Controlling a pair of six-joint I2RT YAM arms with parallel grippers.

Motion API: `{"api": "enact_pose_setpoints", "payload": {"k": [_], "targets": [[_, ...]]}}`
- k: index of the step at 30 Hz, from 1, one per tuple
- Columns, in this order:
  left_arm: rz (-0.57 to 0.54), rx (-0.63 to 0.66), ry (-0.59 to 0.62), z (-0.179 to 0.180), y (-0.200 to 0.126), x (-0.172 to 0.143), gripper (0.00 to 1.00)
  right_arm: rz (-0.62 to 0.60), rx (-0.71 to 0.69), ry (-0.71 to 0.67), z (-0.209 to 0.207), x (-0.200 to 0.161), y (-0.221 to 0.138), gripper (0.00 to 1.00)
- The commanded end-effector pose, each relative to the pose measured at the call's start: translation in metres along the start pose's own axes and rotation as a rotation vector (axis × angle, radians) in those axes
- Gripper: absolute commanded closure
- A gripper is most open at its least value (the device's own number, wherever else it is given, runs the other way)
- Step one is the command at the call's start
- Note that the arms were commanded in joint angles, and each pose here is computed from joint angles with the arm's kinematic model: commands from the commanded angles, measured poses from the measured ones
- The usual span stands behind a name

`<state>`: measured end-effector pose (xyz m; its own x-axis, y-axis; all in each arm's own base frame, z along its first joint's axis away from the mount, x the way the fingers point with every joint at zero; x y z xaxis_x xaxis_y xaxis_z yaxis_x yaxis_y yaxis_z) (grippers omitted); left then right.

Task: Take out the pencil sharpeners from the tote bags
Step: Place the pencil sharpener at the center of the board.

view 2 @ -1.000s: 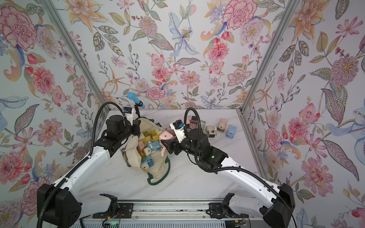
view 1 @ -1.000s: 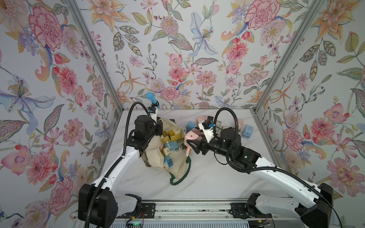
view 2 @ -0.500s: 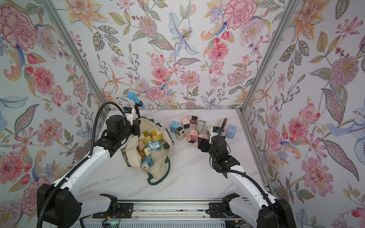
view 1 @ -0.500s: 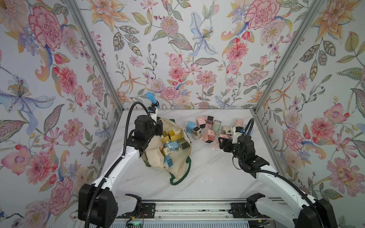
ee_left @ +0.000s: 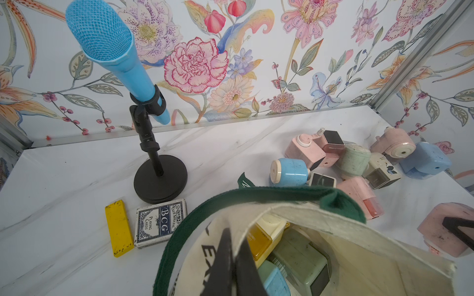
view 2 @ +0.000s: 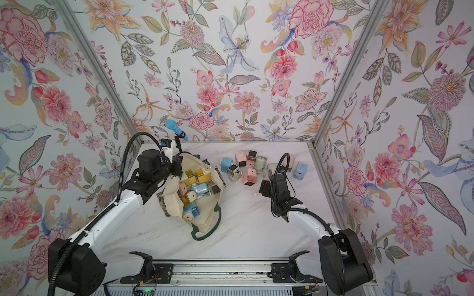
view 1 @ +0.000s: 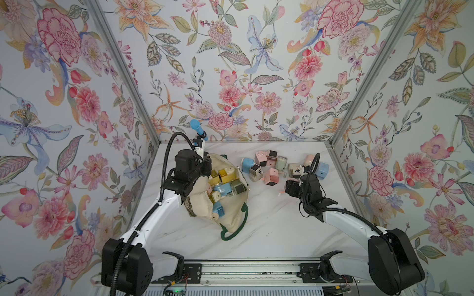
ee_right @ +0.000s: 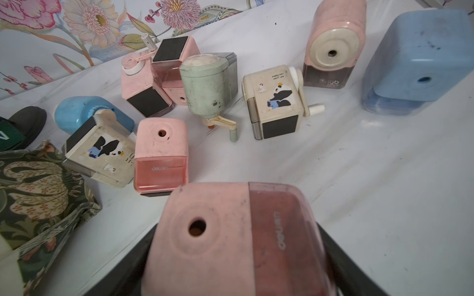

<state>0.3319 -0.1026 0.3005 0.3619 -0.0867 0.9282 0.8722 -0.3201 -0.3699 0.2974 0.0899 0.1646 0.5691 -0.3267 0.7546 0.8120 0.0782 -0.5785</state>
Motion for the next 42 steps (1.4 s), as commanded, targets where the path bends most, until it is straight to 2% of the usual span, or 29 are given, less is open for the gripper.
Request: {"api": "enact_pose_setpoints", "payload": {"k": [1,6,10,16,24,36,42], "targets": [[-0.203,0.011,0.038,-0.005,-0.019,0.046,1.0,-0.061,0.009,-0.003,0.007,0.018,0.011,0.39],[-0.203,0.013,0.038,-0.005,-0.019,0.046,1.0,-0.058,0.094,-0.01,0.007,0.018,0.034,0.39],[-0.202,0.013,0.039,-0.005,-0.019,0.047,1.0,-0.009,0.106,-0.05,0.011,0.019,0.053,0.39],[-0.2,0.012,0.039,-0.004,-0.019,0.047,1.0,0.05,0.189,-0.138,0.027,0.022,0.075,0.34],[-0.193,0.015,0.043,-0.004,-0.016,0.046,1.0,0.1,0.217,-0.169,0.029,0.014,0.101,0.3],[-0.202,0.018,0.045,-0.004,-0.02,0.047,1.0,0.122,0.228,-0.168,0.042,0.01,0.095,0.07],[-0.204,0.015,0.044,-0.005,-0.02,0.047,1.0,0.09,0.17,-0.142,0.048,0.018,0.072,0.03]]}}
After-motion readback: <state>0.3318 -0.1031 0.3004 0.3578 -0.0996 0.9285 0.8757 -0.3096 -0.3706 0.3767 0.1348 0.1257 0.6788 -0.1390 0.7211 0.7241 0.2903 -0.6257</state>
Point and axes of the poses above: each gripper's point midway between its finger pads, its own y axis out along the fingers, its own z axis along the line the jaws close on, x = y × z, the point moved 8 cm from there along -y, back along the fingers, and after that the axes turned 5 degrees about y, right-handed, at the moved point
